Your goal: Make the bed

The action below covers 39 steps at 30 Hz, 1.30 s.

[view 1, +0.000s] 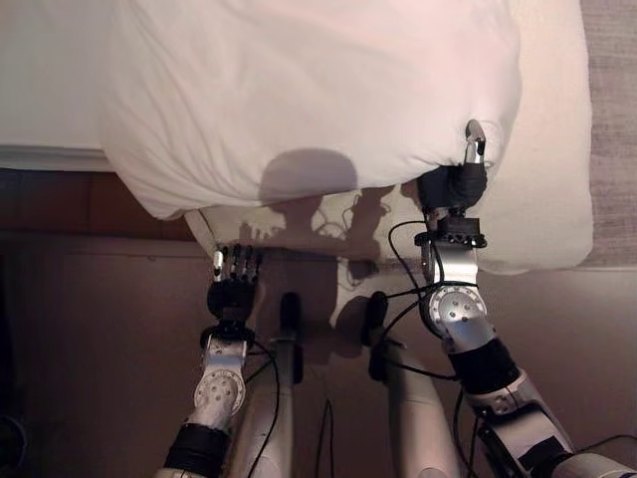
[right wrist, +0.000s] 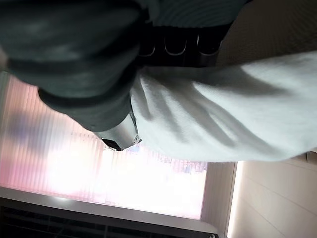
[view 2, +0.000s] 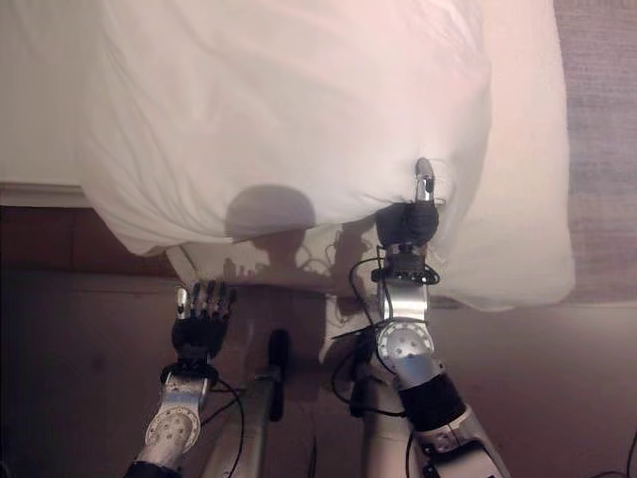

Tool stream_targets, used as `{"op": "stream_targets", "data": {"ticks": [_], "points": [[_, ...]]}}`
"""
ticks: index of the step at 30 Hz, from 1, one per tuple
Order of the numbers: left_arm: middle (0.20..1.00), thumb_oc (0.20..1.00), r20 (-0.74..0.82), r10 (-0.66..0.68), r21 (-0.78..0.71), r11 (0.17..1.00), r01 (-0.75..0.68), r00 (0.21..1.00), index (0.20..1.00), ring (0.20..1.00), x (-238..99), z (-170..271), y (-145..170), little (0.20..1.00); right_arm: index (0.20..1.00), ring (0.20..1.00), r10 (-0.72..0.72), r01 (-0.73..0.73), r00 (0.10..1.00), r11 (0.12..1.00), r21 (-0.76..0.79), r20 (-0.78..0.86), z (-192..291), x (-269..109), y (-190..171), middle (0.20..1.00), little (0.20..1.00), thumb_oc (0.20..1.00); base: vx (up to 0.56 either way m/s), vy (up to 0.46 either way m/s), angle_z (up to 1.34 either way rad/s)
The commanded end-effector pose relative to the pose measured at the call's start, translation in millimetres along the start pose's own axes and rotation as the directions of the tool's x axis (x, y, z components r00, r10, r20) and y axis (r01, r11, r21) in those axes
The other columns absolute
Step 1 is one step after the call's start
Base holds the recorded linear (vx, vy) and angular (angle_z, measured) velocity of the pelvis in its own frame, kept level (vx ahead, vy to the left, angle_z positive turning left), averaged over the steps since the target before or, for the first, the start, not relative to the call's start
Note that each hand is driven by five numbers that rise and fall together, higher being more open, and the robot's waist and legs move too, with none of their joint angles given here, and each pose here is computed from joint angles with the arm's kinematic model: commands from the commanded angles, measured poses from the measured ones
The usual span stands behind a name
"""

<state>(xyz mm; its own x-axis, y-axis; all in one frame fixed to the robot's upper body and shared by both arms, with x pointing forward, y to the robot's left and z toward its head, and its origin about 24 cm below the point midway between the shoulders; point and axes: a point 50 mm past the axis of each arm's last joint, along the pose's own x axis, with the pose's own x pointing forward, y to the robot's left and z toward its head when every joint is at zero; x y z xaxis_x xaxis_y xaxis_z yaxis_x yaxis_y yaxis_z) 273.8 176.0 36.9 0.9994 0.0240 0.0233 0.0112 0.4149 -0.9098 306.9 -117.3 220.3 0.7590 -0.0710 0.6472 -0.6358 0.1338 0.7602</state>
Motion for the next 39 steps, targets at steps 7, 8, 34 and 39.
{"op": "stream_targets", "data": {"ticks": [7,8,34,39], "points": [[1.000,1.000,-0.293,-0.239,0.127,0.950,0.286,0.926,1.000,1.000,-4.8,-22.5,-13.8,1.000,0.200,0.200,0.394,-0.396,0.918,0.916,0.060,0.043,5.4,-1.0,64.3,0.200,0.200,0.200,0.00,0.000,0.00],[1.000,1.000,-0.277,-0.291,0.099,0.939,0.328,0.916,1.000,1.000,3.2,-24.5,-26.2,1.000,0.200,0.200,0.387,-0.389,0.921,0.918,0.075,0.044,2.4,-1.4,63.4,0.200,0.200,0.200,0.00,0.000,0.00],[1.000,1.000,0.040,-0.707,-0.187,0.689,0.701,0.706,1.000,1.000,43.6,-16.1,-158.5,1.000,0.200,0.200,0.271,-0.281,0.960,0.940,0.192,0.076,-18.5,-12.0,48.7,0.200,0.200,0.200,0.00,0.000,0.00],[1.000,1.000,0.127,-0.738,-0.186,0.639,0.746,0.663,1.000,1.000,41.2,-2.5,-160.3,1.000,0.200,0.200,0.284,-0.298,0.954,0.937,0.183,0.098,-14.6,-13.7,49.3,0.200,0.200,0.200,0.00,0.000,0.00]]}}
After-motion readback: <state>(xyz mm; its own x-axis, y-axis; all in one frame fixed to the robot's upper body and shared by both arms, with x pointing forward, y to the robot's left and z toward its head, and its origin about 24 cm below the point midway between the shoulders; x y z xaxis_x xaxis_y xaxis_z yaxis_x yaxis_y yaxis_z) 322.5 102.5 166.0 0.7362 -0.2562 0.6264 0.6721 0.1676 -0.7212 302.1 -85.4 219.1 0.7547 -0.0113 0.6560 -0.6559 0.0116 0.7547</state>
